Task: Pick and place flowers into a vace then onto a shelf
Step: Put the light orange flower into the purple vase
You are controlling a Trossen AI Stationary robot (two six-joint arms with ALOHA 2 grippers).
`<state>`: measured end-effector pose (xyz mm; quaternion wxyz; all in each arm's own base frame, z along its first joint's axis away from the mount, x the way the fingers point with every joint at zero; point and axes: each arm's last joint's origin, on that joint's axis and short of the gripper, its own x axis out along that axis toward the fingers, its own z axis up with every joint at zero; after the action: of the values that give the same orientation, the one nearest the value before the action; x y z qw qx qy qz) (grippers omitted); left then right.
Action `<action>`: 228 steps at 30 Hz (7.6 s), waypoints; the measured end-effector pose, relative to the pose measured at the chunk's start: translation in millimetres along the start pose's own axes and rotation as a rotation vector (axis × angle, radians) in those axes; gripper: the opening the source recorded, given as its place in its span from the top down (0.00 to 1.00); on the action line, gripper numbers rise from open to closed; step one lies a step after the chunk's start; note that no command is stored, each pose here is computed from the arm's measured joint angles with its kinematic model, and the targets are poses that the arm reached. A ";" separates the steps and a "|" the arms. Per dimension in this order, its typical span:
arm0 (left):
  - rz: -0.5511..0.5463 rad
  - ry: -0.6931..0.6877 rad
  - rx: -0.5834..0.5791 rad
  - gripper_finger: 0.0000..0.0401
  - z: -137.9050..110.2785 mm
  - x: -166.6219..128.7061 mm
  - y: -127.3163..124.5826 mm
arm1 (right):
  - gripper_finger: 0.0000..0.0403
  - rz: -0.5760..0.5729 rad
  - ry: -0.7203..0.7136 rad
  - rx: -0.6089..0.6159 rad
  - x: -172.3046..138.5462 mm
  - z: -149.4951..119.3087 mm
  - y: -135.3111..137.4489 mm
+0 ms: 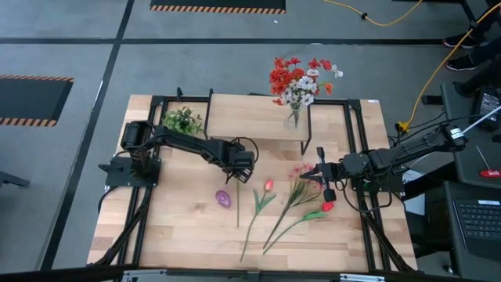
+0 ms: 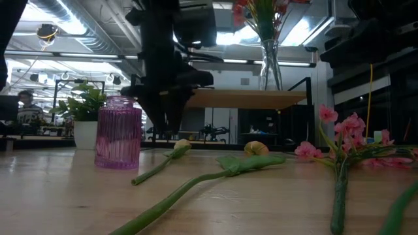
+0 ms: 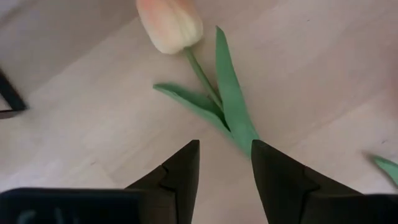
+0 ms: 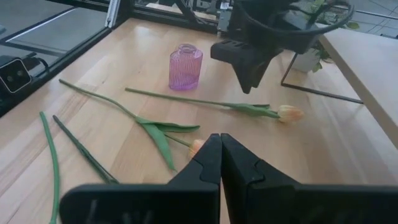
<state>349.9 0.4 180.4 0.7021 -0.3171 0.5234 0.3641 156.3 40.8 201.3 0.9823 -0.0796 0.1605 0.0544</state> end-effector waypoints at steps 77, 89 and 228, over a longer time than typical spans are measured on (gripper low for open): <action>0.019 0.011 0.064 0.84 -18.8 48.5 -16.8 | 0.99 0.005 0.052 0.010 6.2 -5.2 1.8; -0.141 -0.133 0.079 0.98 -23.2 28.3 -37.0 | 0.99 0.005 0.052 0.010 6.2 -5.2 1.8; -0.726 -1.271 0.477 0.99 -153.5 -65.6 136.1 | 0.99 -0.053 -0.140 0.057 6.3 13.2 -7.5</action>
<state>145.5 -65.6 196.6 0.9928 -0.0388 -0.0533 0.1003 167.3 36.3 212.6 0.9941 -0.0518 0.0908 0.0291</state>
